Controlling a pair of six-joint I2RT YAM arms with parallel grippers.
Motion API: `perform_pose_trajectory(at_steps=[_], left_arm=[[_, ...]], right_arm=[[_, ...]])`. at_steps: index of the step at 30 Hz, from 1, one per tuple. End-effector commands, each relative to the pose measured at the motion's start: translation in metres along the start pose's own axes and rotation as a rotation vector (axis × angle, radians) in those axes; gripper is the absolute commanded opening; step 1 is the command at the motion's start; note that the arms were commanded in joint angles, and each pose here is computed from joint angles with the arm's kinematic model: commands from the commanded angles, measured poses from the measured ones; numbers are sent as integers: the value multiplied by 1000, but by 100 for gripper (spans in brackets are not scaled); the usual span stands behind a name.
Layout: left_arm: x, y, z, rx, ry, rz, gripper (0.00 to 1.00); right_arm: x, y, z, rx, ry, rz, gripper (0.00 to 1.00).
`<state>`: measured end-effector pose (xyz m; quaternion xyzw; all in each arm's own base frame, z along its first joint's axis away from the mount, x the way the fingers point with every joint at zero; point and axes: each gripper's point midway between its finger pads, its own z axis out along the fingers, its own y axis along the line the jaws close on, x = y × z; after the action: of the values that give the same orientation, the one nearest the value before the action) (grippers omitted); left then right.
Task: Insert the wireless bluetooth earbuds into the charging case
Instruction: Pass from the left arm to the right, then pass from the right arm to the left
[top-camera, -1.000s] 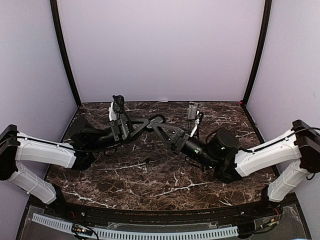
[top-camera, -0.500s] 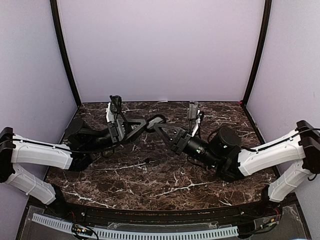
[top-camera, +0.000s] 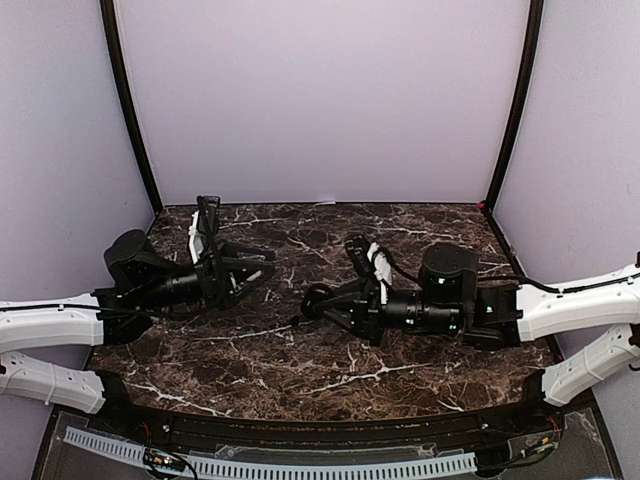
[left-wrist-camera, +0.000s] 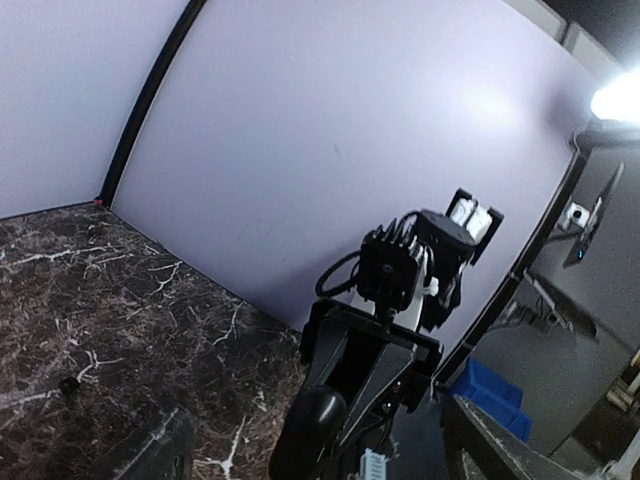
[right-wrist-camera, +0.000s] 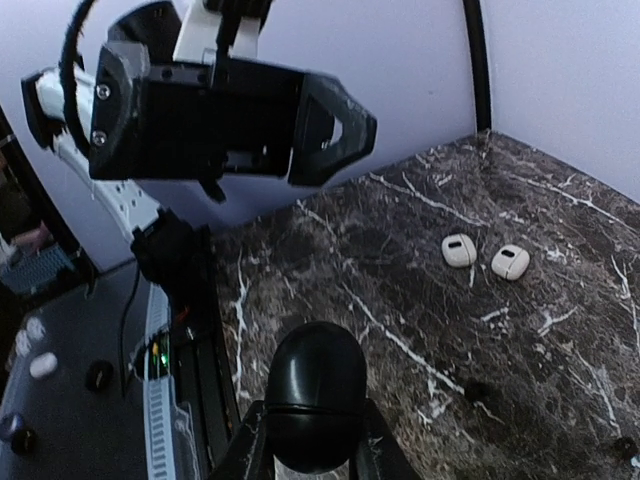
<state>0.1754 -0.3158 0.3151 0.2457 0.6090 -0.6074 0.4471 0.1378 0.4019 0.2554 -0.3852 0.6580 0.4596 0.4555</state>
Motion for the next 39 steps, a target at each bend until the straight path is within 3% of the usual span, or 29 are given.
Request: perform_pose_trajectory(at_steps=[1,6,12,18,21,27,32,35,39], left_arm=[[53,-3,-10,118,167,283,88],[99,3,-21,230,217,449,90],[127,17,-18,259,292,515,90],[144,44,-21,168,322,623,92],[147,55,-26,104,307,634,97],[128,69,-32,-33,139,523,99],[130,75,-33,-63,163,540,99],[138,63,-37,13,188,588,99],[155,60,-34,94,244,613,86]], right_arm=[[30,5,-7,-50,236,-132,18],[42,5,-8,-57,378,-162,19],[62,1,-1,-65,550,-217,22],[89,-14,17,-2,700,-333,21],[106,-20,26,2,773,-361,15],[113,-20,41,-8,779,-405,14],[114,-23,45,0,774,-424,14],[115,-22,48,-7,767,-424,14],[112,-14,52,-35,758,-444,14]])
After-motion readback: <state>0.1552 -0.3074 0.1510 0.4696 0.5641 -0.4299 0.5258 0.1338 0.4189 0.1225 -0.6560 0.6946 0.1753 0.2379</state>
